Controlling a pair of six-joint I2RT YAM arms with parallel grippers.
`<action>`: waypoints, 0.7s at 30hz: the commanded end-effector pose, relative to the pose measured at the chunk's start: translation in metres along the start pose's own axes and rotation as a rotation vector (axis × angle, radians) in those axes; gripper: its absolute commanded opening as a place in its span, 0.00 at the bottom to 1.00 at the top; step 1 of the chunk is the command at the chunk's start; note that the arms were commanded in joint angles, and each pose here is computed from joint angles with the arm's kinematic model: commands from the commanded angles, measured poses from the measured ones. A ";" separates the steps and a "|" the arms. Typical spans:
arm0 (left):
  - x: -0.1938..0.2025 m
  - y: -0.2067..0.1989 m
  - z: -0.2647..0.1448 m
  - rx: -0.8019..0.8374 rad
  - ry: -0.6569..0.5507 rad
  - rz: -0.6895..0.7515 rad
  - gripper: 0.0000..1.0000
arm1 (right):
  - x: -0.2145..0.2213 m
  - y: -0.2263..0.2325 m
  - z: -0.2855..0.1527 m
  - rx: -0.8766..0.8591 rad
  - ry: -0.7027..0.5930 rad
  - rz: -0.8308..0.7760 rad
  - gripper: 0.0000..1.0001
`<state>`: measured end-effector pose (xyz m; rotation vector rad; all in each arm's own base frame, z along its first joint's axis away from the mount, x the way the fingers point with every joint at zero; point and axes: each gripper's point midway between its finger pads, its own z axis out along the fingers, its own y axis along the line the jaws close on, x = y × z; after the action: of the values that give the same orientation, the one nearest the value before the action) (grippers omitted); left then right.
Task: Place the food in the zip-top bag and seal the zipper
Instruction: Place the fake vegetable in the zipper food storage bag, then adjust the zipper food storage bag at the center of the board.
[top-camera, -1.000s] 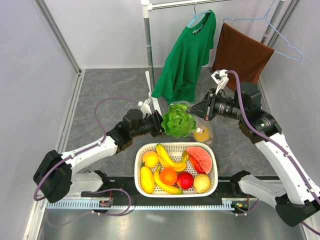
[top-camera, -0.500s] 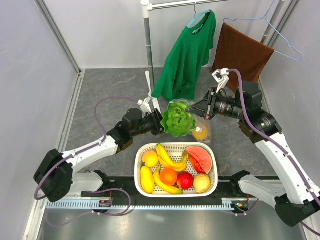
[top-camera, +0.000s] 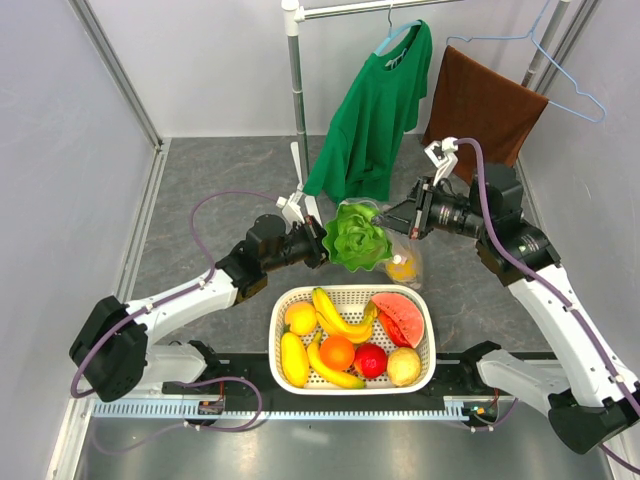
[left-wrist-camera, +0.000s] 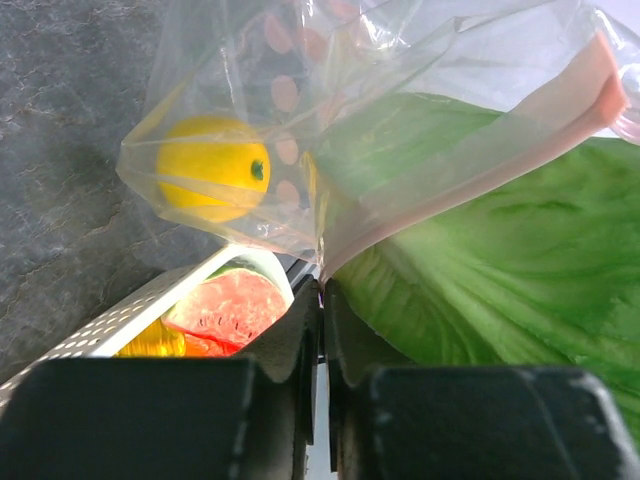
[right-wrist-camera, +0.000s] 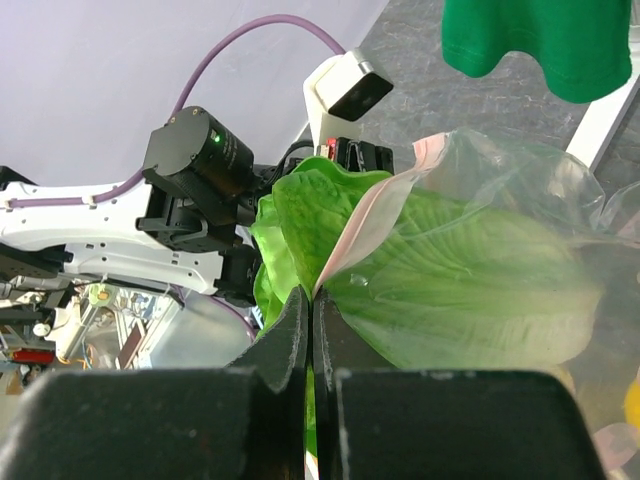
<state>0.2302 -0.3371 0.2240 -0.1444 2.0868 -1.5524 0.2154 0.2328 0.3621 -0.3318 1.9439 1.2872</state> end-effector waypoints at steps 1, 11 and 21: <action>-0.020 -0.030 0.002 0.080 -0.078 0.003 0.07 | -0.013 0.011 -0.004 -0.046 -0.047 -0.001 0.00; -0.027 -0.021 0.008 0.052 -0.116 -0.043 0.29 | -0.015 0.009 -0.001 -0.085 -0.050 0.063 0.00; -0.026 -0.018 0.012 0.023 -0.106 -0.037 0.02 | -0.014 0.015 -0.003 -0.118 -0.042 0.056 0.00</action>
<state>0.2475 -0.3390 0.2173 -0.2631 2.0775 -1.5257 0.2197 0.2325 0.3658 -0.2588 1.9326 1.3989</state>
